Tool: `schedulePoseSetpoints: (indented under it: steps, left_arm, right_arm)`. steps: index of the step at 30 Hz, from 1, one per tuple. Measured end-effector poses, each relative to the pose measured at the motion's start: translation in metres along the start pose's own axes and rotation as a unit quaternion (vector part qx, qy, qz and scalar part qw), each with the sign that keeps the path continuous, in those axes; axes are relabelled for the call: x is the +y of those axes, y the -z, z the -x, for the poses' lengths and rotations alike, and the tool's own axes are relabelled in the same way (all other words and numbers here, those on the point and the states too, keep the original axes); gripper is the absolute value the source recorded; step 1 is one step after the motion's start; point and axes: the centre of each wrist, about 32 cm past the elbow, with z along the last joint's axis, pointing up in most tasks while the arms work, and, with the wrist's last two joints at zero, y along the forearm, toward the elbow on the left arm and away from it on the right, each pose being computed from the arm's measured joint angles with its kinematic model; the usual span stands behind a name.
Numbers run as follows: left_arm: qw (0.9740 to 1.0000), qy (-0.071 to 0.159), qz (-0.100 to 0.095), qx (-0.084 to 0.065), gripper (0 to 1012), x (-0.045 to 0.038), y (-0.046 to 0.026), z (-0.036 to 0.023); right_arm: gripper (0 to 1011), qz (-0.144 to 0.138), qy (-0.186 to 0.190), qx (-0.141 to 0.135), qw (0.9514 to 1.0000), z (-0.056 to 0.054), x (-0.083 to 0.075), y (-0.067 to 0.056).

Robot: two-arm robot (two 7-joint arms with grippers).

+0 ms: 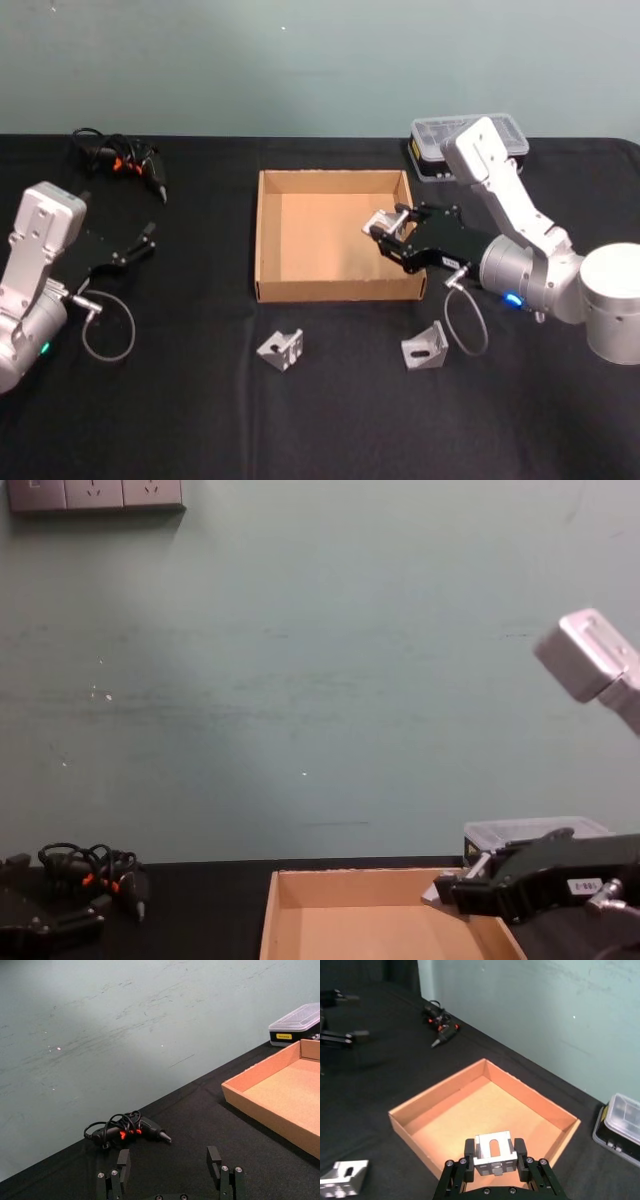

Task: Use one hand to pick up the angle iron from the table and place it into the box.

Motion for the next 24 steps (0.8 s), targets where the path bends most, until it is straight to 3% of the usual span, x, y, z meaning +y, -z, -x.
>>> schedulePoseSetpoints:
  steps: [12,24]
  left_arm:
    - [1.0,0.0,0.0,0.0,1000,0.0,0.0,0.0]
    - [1.0,0.0,0.0,0.0,1000,0.0,0.0,0.0]
  right_arm:
    - [477,0.038,-0.005,0.016,0.9991,-0.015,0.031,0.014]
    - [477,0.054,-0.008,0.013,0.9984,-0.018,0.045,0.016]
